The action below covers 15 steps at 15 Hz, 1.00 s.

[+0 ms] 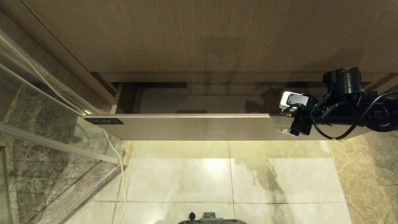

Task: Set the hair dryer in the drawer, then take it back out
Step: Pull open the drawer

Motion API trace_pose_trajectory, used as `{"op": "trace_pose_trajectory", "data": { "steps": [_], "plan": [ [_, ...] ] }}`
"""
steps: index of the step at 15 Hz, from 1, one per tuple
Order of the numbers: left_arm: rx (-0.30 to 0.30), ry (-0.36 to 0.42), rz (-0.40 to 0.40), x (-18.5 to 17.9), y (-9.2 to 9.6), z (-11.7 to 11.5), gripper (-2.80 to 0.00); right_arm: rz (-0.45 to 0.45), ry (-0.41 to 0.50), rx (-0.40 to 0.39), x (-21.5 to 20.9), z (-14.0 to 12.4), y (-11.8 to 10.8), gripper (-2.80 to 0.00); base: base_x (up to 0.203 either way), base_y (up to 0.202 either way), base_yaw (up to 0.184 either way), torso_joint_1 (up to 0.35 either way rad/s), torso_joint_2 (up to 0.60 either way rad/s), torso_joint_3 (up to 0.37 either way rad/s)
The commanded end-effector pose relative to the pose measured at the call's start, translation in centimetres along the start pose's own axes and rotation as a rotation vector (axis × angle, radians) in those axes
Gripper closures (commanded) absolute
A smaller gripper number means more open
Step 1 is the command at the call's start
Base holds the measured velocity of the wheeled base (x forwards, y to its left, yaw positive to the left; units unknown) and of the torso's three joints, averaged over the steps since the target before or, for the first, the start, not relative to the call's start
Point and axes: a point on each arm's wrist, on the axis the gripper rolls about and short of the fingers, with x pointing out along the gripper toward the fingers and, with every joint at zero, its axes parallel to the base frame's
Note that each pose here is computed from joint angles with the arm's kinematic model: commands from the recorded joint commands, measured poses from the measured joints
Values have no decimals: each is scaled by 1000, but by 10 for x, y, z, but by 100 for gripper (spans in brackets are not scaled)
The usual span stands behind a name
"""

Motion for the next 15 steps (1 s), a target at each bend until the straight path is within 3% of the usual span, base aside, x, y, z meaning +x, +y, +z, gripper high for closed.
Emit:
{"op": "trace_pose_trajectory", "data": {
  "steps": [1, 5, 9, 15],
  "plan": [
    [0, -2, 1, 0, 0, 0, 0, -20, 7, -11, -14, 2, 1, -280, 0, 0, 0, 0, 0, 0],
    [0, -1, 1, 0, 0, 0, 0, 10, 61, -5, -29, -3, 12, -280, 0, 0, 0, 0, 0, 0],
    [0, -2, 1, 0, 0, 0, 0, 68, 233, 4, -70, -10, 32, -280, 0, 0, 0, 0, 0, 0],
    [0, -2, -1, 0, 0, 0, 0, 61, 258, 135, -137, -1, 37, -280, 0, 0, 0, 0, 0, 0]
  ]
}}
